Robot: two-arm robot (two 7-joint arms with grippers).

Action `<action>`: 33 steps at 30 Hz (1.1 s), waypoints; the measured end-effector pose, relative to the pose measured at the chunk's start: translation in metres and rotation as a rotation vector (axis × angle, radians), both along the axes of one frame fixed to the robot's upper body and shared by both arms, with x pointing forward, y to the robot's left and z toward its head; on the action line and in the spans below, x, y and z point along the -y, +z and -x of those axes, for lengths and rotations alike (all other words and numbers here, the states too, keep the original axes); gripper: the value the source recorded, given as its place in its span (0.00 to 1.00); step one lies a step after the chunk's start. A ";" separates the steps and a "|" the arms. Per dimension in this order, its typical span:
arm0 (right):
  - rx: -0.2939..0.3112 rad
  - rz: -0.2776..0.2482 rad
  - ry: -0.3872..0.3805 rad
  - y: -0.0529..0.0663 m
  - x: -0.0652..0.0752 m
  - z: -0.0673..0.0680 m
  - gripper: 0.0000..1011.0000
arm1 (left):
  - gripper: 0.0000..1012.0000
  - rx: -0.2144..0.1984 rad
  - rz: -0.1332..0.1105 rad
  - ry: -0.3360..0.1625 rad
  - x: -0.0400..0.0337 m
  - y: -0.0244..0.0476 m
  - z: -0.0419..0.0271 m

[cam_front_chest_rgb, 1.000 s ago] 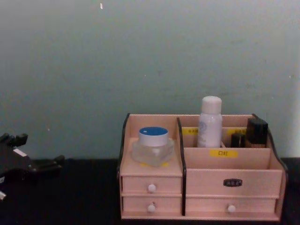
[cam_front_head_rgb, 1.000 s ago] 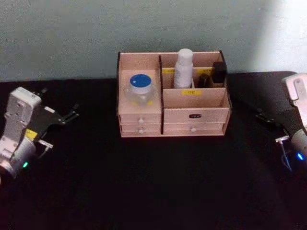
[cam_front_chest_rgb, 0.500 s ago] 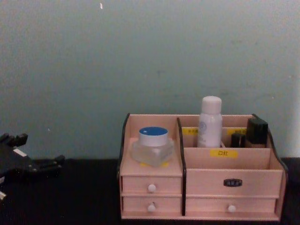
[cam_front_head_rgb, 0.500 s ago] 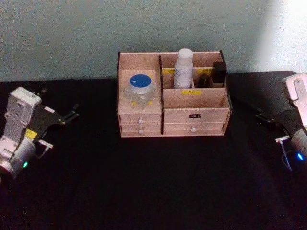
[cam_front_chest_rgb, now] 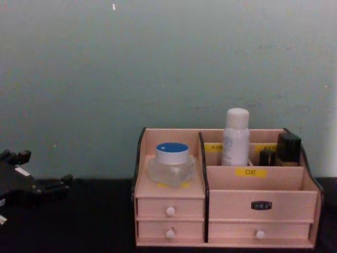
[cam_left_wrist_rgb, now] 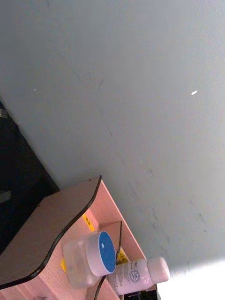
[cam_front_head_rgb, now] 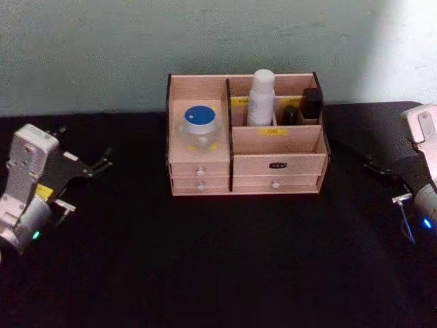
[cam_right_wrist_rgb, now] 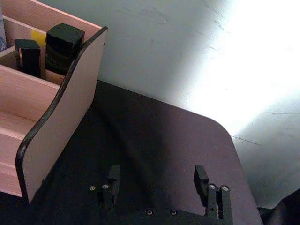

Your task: Pick up the facial cleanser and watermelon frost from the table and place them into the tiered storage box.

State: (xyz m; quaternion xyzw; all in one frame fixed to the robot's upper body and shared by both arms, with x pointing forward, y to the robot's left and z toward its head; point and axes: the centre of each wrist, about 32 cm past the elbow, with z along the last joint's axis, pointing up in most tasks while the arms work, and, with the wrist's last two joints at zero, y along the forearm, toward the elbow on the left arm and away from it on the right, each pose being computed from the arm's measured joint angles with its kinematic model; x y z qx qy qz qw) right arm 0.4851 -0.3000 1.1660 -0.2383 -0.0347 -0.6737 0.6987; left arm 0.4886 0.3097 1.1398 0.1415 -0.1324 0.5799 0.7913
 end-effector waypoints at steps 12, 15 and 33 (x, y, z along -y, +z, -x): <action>0.000 0.000 0.000 0.000 0.000 0.000 0.99 | 0.99 0.000 0.000 0.000 0.0000 0.0000 0.0000; 0.000 0.000 0.000 0.000 0.000 0.000 0.99 | 0.99 0.000 0.000 0.000 0.0000 0.0000 0.0000; 0.000 0.000 0.000 0.000 0.000 0.000 0.99 | 0.99 0.000 0.000 0.000 0.0000 0.0000 0.0000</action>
